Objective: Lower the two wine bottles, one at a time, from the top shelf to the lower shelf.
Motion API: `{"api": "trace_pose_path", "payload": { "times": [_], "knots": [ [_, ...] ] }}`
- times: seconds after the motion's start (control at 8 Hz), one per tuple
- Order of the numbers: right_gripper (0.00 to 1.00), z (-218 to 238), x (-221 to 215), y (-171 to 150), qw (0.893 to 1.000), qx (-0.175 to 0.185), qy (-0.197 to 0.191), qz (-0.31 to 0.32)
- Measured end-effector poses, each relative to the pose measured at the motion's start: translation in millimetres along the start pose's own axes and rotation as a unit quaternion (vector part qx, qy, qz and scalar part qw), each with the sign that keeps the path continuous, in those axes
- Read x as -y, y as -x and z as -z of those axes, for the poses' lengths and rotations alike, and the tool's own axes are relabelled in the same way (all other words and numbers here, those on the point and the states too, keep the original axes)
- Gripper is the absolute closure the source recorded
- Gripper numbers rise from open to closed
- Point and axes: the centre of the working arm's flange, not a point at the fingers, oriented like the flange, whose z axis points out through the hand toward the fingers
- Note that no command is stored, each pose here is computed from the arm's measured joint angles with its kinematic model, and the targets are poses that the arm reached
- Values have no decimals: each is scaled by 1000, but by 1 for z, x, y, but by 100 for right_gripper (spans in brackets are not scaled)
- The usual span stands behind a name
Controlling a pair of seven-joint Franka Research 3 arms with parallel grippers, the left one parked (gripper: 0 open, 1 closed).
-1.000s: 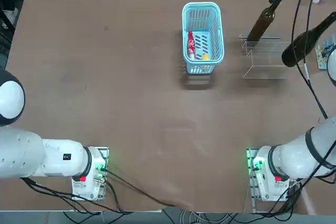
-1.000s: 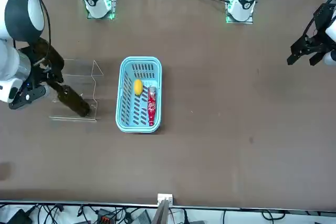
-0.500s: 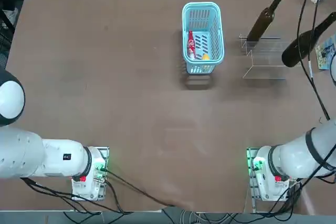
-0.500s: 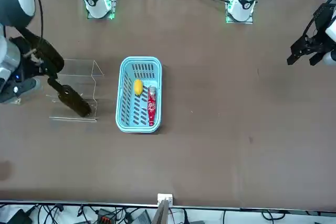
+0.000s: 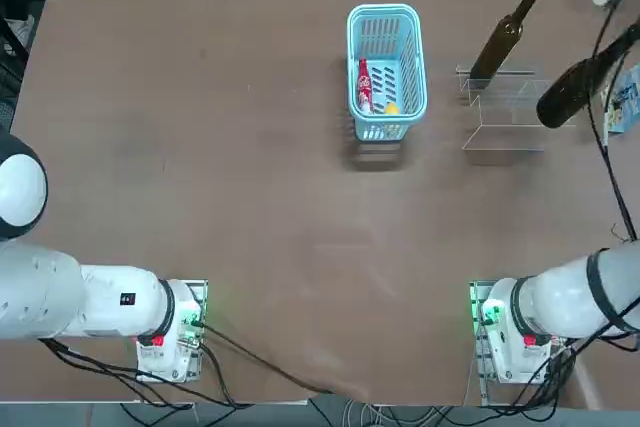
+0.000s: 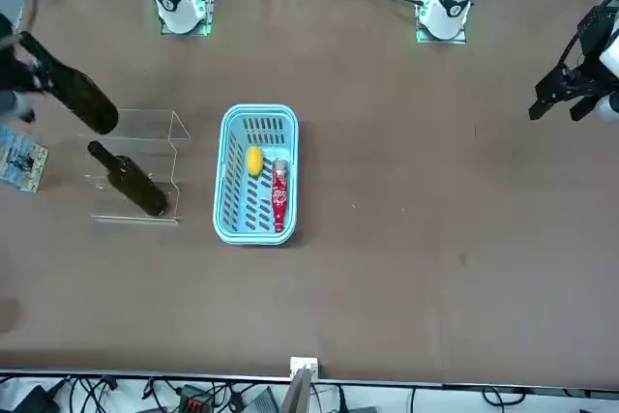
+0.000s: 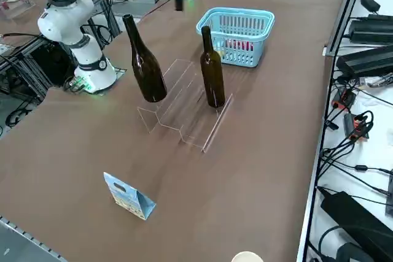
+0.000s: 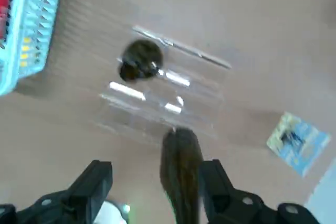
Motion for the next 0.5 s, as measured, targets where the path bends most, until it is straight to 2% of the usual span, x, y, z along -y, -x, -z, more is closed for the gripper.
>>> {"api": "trace_pose_path", "payload": {
  "times": [0.25,0.5],
  "knots": [
    [0,-5,-13,38,1000,11,2,-17],
    [0,-24,-32,64,999,28,-12,-23]
  ]
}}
